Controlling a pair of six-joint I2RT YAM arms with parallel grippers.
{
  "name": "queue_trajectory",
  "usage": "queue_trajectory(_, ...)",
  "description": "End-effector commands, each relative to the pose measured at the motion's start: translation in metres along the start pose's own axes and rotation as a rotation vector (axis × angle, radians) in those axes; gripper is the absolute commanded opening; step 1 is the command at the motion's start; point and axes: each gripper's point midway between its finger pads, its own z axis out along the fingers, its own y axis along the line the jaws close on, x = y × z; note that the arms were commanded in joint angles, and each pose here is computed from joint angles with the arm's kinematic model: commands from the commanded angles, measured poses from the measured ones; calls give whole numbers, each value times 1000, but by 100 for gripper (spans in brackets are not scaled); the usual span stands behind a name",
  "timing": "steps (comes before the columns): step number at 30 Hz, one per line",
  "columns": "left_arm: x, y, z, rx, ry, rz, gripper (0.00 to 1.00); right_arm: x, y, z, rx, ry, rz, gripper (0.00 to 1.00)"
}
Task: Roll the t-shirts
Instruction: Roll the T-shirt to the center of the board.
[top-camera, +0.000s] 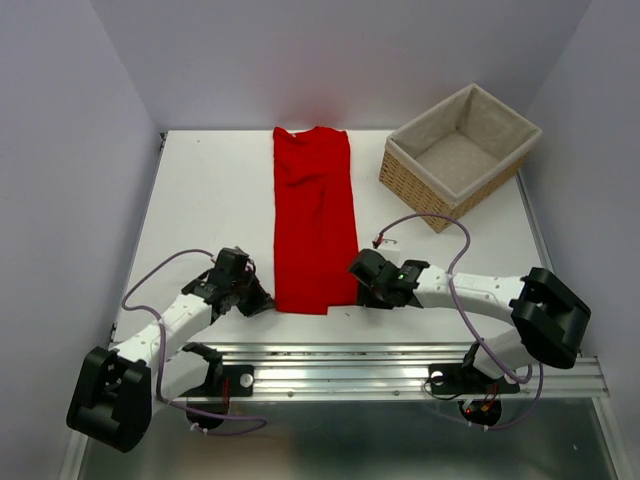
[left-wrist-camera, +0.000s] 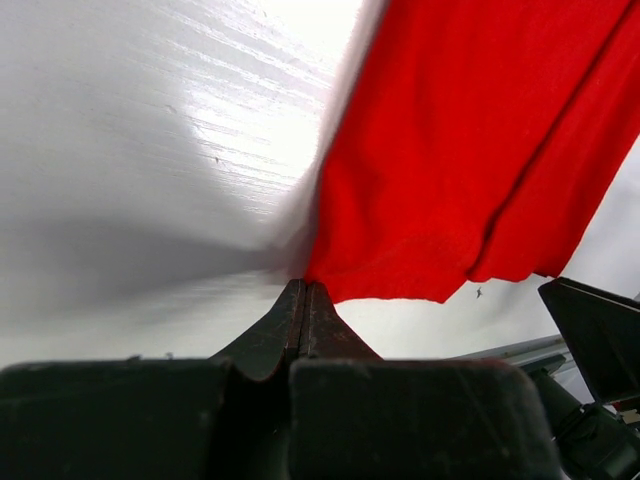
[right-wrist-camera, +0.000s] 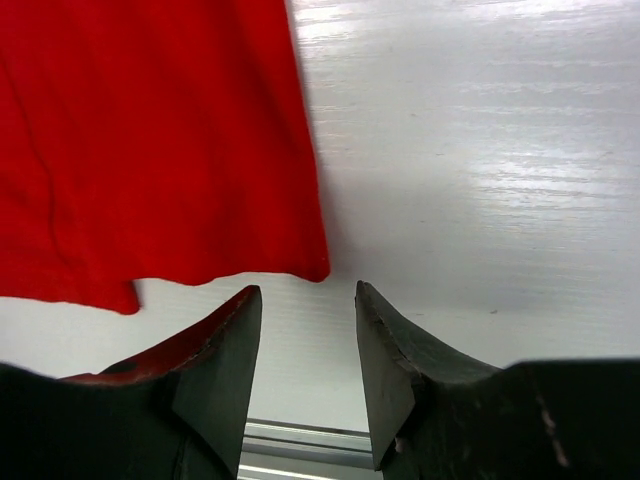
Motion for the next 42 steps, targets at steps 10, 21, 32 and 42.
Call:
queue_trajectory(10,-6,-8,-10,28,-40,5,0,-7,6,13,-101,-6,162,42)
queue_trajectory(21,-11,-17,-16,46,-54,4,0,-13,13,8,-151,-28,147,1)
queue_trajectory(32,-29,-43,-34,85,-104,0,0,-37,14,-15,-139,-98,143,1)
queue_trajectory(42,-45,-68,-34,112,-114,13,0,-64,26,-21,-123,-150,117,1)
